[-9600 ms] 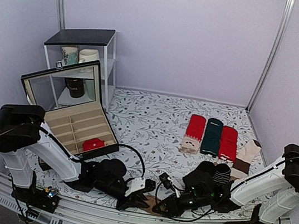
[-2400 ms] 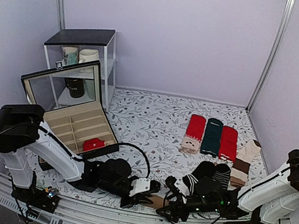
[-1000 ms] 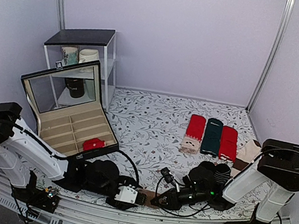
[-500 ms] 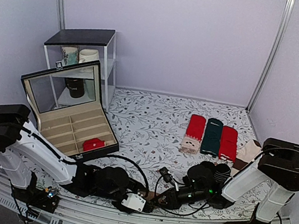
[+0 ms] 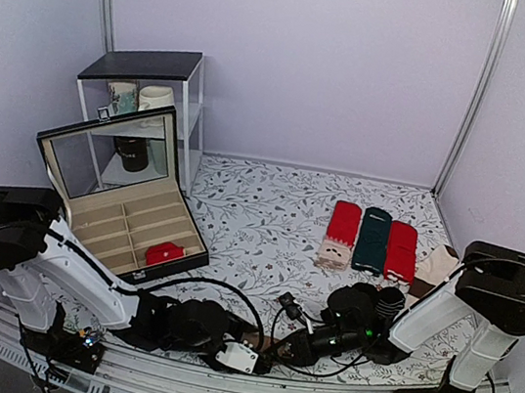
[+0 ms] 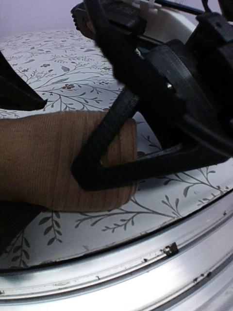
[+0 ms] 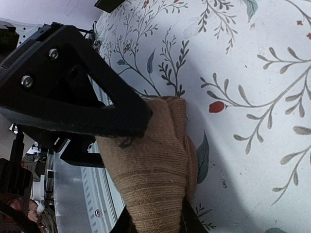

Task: Roll the socks
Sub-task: Pick up a pair of socks from the corner of the board, then place a pair of socks in the storage box.

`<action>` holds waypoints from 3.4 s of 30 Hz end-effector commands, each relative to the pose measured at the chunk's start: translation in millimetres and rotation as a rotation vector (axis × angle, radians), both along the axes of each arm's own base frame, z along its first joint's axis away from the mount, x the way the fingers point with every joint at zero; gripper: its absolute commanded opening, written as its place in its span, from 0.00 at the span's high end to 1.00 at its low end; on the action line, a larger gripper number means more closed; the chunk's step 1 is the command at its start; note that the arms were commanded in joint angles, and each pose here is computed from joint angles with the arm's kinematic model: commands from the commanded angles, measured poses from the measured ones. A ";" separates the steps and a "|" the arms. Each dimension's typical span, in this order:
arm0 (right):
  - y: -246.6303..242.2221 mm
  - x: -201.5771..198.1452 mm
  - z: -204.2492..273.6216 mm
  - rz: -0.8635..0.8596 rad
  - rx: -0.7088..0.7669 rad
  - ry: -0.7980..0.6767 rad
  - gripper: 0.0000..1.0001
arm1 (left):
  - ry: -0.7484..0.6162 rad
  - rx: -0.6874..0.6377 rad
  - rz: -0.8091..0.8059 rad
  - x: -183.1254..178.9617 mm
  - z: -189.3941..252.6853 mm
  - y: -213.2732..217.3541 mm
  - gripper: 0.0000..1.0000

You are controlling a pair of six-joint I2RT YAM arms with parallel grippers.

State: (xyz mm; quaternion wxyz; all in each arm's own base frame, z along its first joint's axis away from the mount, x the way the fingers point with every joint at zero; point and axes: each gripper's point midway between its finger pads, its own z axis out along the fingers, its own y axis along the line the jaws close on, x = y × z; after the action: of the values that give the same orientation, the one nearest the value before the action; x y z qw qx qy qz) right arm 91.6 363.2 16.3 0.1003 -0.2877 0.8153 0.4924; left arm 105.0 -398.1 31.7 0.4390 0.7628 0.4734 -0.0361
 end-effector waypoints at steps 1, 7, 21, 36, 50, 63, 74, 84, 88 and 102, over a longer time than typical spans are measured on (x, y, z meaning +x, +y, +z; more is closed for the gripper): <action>-69.0 -34.2 -77.2 -0.022 -0.383 0.196 0.92 | -0.048 0.007 -0.013 -8.1 -1.5 6.9 0.37; -67.4 -34.8 -77.2 -0.016 -0.383 0.206 0.92 | -0.063 0.004 -0.025 -11.7 -2.7 3.0 0.41; -69.9 -37.8 -78.1 -0.007 -0.388 0.215 0.92 | -0.005 0.035 -0.006 -13.6 -29.0 4.8 0.68; -68.3 -37.1 -76.2 -0.005 -0.384 0.212 0.92 | 0.103 0.056 -0.017 -24.4 -46.7 4.7 1.00; -69.5 -36.7 -75.0 -0.008 -0.387 0.207 0.92 | 0.406 -0.085 -0.008 -33.9 -11.1 2.5 0.69; -66.8 -31.9 -73.2 -0.020 -0.384 0.191 0.87 | 0.432 -0.015 0.022 -28.1 -35.4 -1.0 1.00; -55.7 5.4 -4.7 -0.133 -0.277 -0.023 0.45 | 0.404 -0.082 0.160 1.9 -30.9 7.4 1.00; -101.2 27.8 82.4 -0.307 -0.219 -0.244 0.36 | 0.427 -0.148 0.370 37.9 8.2 14.3 1.00; -116.4 29.6 94.5 -0.353 -0.209 -0.267 0.35 | 0.432 -0.173 0.465 58.6 35.2 18.9 1.00; -108.4 30.4 113.8 -0.341 -0.146 -0.287 0.35 | 0.341 -0.367 0.863 158.1 127.8 100.9 1.00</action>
State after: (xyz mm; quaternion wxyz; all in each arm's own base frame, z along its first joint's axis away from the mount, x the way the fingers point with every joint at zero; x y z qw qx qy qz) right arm 116.7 251.1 117.1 0.2589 -0.2171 0.8706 0.3575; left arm 231.6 -336.3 136.6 0.4387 0.4530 0.7692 -0.1030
